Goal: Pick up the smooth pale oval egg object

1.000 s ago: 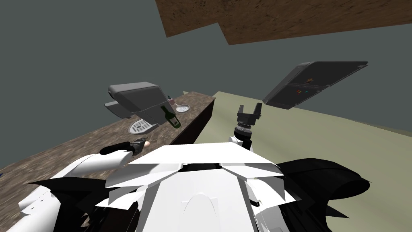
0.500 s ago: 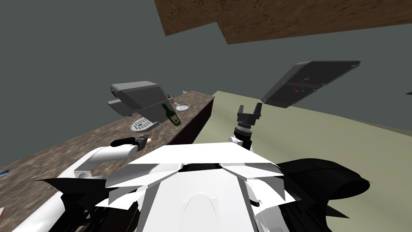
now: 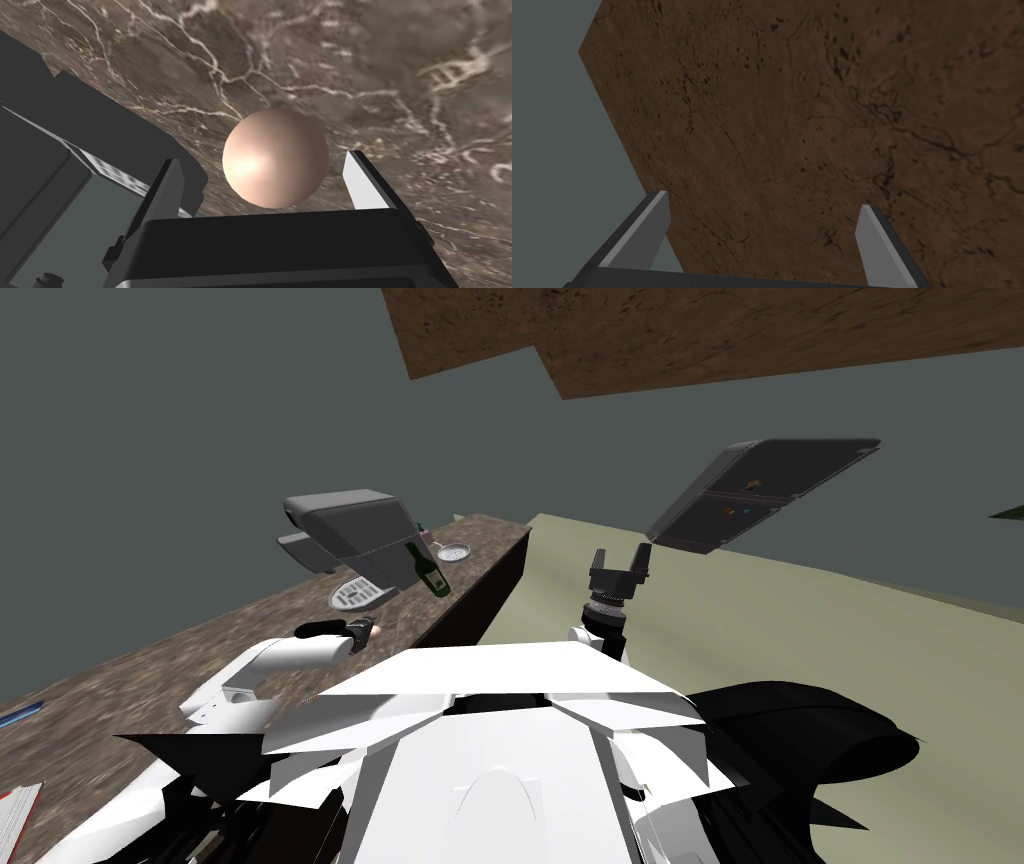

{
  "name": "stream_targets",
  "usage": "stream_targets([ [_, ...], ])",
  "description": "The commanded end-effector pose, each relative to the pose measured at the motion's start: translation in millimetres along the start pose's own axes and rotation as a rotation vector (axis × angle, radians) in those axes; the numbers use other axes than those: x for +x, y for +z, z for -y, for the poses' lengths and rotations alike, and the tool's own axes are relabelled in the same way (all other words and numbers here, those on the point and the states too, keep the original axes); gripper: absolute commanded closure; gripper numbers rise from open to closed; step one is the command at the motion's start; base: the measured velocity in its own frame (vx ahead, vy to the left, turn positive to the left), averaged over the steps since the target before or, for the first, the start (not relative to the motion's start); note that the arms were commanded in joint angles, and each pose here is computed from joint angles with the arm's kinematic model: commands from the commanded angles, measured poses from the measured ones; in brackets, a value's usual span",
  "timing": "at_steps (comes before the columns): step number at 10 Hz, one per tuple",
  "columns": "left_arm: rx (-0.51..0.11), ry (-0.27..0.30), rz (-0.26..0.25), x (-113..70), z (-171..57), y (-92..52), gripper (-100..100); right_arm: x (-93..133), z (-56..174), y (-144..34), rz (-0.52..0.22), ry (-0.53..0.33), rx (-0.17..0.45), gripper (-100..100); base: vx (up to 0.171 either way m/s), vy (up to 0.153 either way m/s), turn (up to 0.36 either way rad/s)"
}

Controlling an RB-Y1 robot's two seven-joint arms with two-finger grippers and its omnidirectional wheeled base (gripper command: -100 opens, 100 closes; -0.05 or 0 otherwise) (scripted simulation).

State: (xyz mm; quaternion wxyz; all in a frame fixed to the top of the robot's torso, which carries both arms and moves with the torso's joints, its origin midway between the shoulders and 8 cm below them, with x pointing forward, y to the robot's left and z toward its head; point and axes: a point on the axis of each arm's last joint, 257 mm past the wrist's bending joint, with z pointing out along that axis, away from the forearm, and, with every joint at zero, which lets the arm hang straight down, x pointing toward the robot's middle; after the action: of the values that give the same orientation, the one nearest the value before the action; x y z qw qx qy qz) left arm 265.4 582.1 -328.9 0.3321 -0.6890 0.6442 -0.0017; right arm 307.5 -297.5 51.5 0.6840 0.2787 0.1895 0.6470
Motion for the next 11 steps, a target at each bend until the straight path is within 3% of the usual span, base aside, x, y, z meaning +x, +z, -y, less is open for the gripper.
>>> stream_targets([
  [1, -0.007, -0.002, 0.003, -0.2, 8, 8.1, -100, 0, 0, 0.0, 0.0, 0.0, 0.0, 0, -0.067, 0.003, -0.024],
  [6, -0.017, -0.008, 0.013, -0.7, 36, 26.6, -100, 0, 0, 0.0, 0.0, 0.0, 0.0, 0, -0.075, -0.005, -0.026],
  [8, -0.007, -0.009, 0.011, -0.5, 40, 24.8, -100, 0, 0, 0.0, 0.0, 0.0, 0.0, 0, -0.041, 0.004, -0.01],
  [9, -0.007, -0.009, 0.011, -0.4, 41, 24.7, 100, 0, 0, 0.0, 0.0, 0.0, 0.0, 0, -0.006, 0.0, 0.007],
  [11, -0.008, -0.01, 0.011, -0.5, 40, 24.8, 100, 0, 0, 0.0, 0.0, 0.0, 0.0, 0, 0.0, 0.0, 0.0],
])
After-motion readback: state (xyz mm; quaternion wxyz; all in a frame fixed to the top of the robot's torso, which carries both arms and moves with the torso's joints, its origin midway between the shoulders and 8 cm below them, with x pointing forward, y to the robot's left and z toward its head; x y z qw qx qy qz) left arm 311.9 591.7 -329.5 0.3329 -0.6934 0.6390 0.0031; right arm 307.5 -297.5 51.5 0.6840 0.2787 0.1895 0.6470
